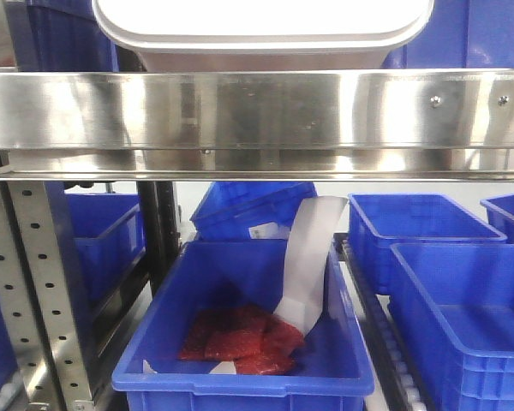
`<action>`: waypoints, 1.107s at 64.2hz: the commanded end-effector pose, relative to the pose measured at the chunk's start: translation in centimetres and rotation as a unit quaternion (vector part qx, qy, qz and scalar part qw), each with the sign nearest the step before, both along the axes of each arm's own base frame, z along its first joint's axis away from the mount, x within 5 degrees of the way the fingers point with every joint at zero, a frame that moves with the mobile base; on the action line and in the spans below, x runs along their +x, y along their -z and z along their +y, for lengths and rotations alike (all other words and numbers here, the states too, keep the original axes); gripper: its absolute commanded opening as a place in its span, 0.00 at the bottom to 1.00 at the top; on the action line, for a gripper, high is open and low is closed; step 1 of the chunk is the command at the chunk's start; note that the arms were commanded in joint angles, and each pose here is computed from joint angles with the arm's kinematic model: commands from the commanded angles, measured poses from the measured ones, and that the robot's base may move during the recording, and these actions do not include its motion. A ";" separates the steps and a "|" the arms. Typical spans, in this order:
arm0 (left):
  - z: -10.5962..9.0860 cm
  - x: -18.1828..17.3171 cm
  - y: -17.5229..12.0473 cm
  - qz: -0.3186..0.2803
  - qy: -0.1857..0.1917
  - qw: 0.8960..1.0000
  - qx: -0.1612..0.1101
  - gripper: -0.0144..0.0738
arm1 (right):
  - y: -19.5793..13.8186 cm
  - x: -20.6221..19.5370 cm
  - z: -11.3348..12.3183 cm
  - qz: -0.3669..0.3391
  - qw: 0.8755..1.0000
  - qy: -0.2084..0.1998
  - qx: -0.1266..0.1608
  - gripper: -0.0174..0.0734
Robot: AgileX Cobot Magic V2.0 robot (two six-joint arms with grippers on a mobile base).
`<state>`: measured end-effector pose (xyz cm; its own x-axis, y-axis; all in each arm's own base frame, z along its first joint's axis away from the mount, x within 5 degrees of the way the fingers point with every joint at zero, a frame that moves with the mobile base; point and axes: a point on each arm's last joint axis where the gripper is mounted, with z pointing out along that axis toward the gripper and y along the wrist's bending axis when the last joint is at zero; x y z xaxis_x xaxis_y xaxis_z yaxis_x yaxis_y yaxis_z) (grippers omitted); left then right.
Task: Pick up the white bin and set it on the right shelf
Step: 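Lower the bin onto the upper shelf above the blue crates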
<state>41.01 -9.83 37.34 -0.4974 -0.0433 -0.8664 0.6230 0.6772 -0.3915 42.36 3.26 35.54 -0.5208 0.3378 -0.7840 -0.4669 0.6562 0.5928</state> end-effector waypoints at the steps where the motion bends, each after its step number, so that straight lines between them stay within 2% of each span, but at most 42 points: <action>1: 0.5 -1.4 -3.8 -0.051 -0.010 0.998 -0.020 0.71 | -5.1 -1.6 -0.7 -0.075 0.997 0.012 -0.006 0.89; 14: 1.1 -1.8 -4.3 -0.077 -0.031 0.996 0.031 0.71 | -6.7 -1.7 -2.0 -0.103 0.993 0.025 -0.042 0.89; 20: 1.3 -2.2 -4.9 -0.091 -0.038 0.994 0.046 0.71 | -7.2 -1.8 -2.7 -0.112 0.991 0.031 -0.062 0.89; 40: 1.8 -4.5 -8.1 -0.143 -0.063 0.987 0.046 0.71 | -9.5 -3.6 -4.4 -0.140 0.985 0.053 -0.088 0.89; 55: 2.0 -6.5 -10.3 -0.171 -0.064 0.982 0.042 0.67 | -12.3 -6.6 -3.9 -0.174 0.977 0.046 -0.111 0.88; 62: 2.0 -7.4 -11.0 -0.180 -0.059 0.981 0.041 0.63 | -13.7 -8.1 -3.5 -0.189 0.974 0.045 -0.115 0.80; 71: 1.8 -9.0 -11.9 -0.186 -0.036 0.981 0.043 0.52 | -15.2 -10.2 -3.1 -0.205 0.968 0.044 -0.135 0.60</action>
